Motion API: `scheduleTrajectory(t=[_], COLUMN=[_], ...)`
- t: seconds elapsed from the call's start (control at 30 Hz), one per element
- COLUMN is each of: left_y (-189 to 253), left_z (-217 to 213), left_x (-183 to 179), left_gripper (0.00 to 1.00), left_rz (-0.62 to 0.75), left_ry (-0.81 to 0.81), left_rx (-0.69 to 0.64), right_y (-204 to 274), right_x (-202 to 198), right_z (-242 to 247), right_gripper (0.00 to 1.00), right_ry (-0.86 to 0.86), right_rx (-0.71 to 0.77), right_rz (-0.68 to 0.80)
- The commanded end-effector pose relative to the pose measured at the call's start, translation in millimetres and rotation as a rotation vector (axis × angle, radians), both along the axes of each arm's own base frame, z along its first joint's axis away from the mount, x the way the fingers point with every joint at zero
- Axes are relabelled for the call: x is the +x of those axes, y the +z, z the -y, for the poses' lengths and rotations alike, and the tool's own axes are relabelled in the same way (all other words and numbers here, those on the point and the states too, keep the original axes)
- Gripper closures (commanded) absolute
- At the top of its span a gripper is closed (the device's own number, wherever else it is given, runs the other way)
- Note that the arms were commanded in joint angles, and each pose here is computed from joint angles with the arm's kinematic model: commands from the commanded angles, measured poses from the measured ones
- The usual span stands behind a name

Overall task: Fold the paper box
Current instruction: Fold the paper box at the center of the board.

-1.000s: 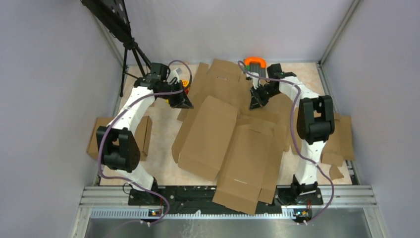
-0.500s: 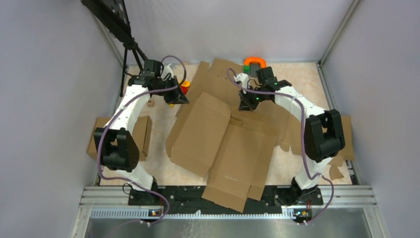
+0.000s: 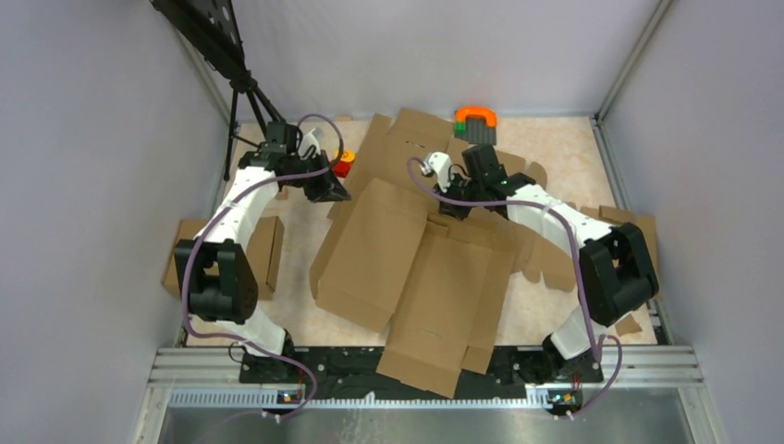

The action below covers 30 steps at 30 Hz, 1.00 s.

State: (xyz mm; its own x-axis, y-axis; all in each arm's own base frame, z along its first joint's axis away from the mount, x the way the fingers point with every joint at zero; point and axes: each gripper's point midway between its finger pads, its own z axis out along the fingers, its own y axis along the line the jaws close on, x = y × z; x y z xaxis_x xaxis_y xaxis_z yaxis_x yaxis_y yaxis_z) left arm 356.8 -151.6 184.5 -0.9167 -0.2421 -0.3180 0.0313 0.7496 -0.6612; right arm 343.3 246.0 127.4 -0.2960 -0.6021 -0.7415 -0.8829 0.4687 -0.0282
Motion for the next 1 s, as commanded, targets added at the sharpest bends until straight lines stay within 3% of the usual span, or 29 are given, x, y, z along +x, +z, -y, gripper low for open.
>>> scheduleTrajectory(t=[0.0,0.2,0.63,0.7,0.8,0.97], left_y=[20.6,10.9,10.0,9.3,8.9,16.7], left_z=[6.7,-0.3,-1.0,-0.7,-1.9,-5.4], left_x=[-1.7,-2.5,-6.1,-7.0,-8.1,-7.4], left_gripper=[1.0,0.95,0.97,0.95,0.8,0.78], left_rz=[0.063,0.049,0.044,0.041,0.034,0.041], left_ry=[-0.015,0.005,0.018,0.017,0.017,0.016], left_rx=[-0.057,-0.041,-0.058,-0.059,-0.05,-0.022], right_y=[0.0,-7.6,-44.4,-42.9,-32.1,-2.0], right_x=[-14.8,-26.1,-54.5,-51.6,-41.7,-20.4], right_z=[-15.6,-15.4,-14.2,-14.7,-18.2,-26.1], right_gripper=[1.0,1.0,1.0,1.0,1.0,1.0], right_ry=[0.049,0.069,0.125,0.113,0.084,0.028], right_rx=[-0.032,-0.096,-0.239,-0.235,-0.195,-0.103], right_rz=[0.038,0.015,-0.129,-0.117,-0.043,0.117])
